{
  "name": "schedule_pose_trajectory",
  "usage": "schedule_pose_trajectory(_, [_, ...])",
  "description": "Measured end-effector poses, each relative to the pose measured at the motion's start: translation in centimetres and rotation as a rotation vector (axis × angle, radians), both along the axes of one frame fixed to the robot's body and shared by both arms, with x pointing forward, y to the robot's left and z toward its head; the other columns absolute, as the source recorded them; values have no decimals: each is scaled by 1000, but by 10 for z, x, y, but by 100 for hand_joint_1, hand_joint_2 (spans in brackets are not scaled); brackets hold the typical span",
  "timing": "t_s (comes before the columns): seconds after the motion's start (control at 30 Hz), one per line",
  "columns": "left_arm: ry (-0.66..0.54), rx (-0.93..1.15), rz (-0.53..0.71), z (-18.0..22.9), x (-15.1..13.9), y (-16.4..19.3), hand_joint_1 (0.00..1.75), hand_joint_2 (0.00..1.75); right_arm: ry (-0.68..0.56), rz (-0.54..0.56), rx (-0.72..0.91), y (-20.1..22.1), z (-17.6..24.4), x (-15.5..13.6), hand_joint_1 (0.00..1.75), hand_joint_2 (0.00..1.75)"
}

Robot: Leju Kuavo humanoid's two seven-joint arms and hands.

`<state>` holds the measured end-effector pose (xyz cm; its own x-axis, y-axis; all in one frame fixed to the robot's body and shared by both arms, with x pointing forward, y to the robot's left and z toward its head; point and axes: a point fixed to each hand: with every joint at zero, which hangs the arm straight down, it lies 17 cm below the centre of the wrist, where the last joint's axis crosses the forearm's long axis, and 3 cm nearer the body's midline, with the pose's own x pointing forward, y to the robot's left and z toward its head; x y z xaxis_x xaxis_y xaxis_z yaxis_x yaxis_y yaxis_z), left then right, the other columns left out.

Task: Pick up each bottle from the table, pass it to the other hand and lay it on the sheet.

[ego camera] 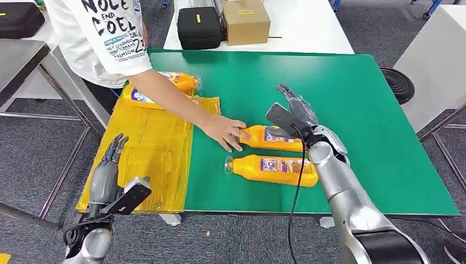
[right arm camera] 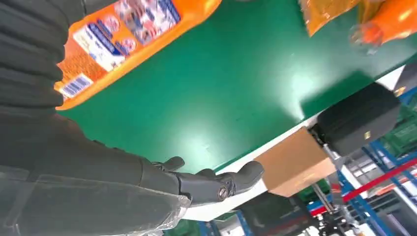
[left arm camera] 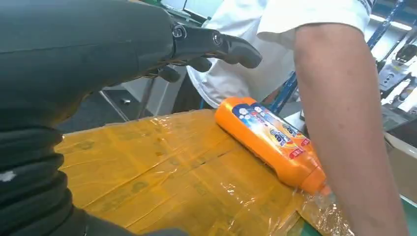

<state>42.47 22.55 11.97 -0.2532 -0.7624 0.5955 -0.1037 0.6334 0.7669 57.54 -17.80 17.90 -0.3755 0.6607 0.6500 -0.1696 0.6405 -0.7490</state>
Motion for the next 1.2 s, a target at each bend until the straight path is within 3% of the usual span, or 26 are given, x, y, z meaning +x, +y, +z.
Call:
schedule_pose_trajectory(0.2, [0, -44, 12, 2, -2, 5, 0, 175, -11, 15, 3, 8, 4, -4, 0, 175])
schedule_pose_trajectory(0.33, [-22, -165, 87, 4, -24, 29, 0, 175, 13, 59, 12, 28, -10, -22, 0, 175])
schedule_pose_trajectory(0.7, [7, -180, 153, -8, -54, 40, 0, 175, 39, 120, 63, 63, -42, -92, 0, 175])
schedule_pose_trajectory(1.0, [39, -199, 210, -17, -71, 52, 0, 175, 69, 93, 69, 68, -72, -157, 0, 175])
schedule_pose_trajectory(1.2, [55, -217, 229, -21, -77, 53, 0, 175, 74, 67, 41, 66, -77, -181, 0, 175])
